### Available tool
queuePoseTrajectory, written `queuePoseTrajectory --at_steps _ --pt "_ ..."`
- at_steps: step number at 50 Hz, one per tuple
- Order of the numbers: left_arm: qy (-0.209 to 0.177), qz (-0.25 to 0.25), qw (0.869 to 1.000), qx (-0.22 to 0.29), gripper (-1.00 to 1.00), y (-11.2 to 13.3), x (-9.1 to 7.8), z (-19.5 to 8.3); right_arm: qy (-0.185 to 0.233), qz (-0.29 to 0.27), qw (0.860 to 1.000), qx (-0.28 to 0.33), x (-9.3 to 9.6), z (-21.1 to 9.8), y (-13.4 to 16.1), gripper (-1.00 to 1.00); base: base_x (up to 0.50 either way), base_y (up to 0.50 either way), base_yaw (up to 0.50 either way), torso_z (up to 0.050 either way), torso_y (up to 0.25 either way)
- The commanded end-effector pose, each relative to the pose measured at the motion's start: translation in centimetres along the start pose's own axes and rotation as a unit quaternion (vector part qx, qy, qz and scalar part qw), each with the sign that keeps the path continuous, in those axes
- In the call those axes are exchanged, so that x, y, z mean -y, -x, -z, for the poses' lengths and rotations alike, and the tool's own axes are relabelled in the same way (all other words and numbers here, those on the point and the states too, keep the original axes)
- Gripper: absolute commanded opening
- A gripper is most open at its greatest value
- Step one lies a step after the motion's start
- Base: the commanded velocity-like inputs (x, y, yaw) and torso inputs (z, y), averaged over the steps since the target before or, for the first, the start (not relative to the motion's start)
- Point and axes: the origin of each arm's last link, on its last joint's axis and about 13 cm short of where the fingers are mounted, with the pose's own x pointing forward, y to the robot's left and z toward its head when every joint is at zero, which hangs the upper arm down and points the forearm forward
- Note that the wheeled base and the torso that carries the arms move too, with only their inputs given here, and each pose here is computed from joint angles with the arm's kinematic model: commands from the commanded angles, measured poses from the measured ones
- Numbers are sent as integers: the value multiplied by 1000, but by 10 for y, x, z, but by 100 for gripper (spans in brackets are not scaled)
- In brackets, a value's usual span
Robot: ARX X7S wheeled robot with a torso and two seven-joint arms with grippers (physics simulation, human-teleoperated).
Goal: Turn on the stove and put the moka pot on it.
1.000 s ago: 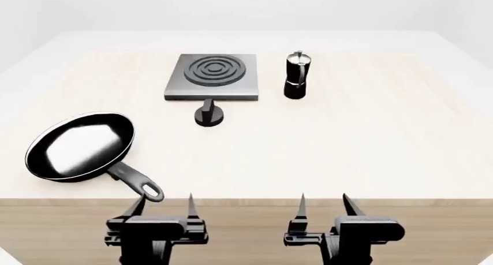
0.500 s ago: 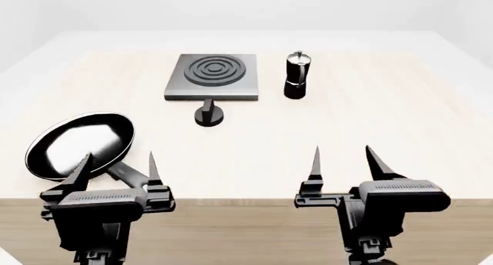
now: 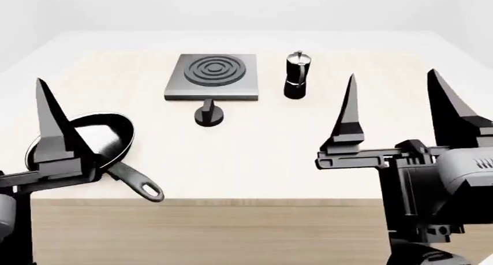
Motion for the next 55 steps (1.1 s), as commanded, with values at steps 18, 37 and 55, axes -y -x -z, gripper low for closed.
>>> queuePoseTrajectory --at_steps 18,37,55 --pt "19 1 1000 13 100 4 -5 -27 3 -2 999 54 3 -37 1 100 0 0 0 43 49" --pt "20 12 1000 2 100 7 -1 -17 6 -9 998 55 -3 -27 1 100 0 12 0 47 55" --pt "19 13 1000 3 100 8 -1 -18 4 -12 998 56 -5 -28 0 100 0 326 0 0 0"
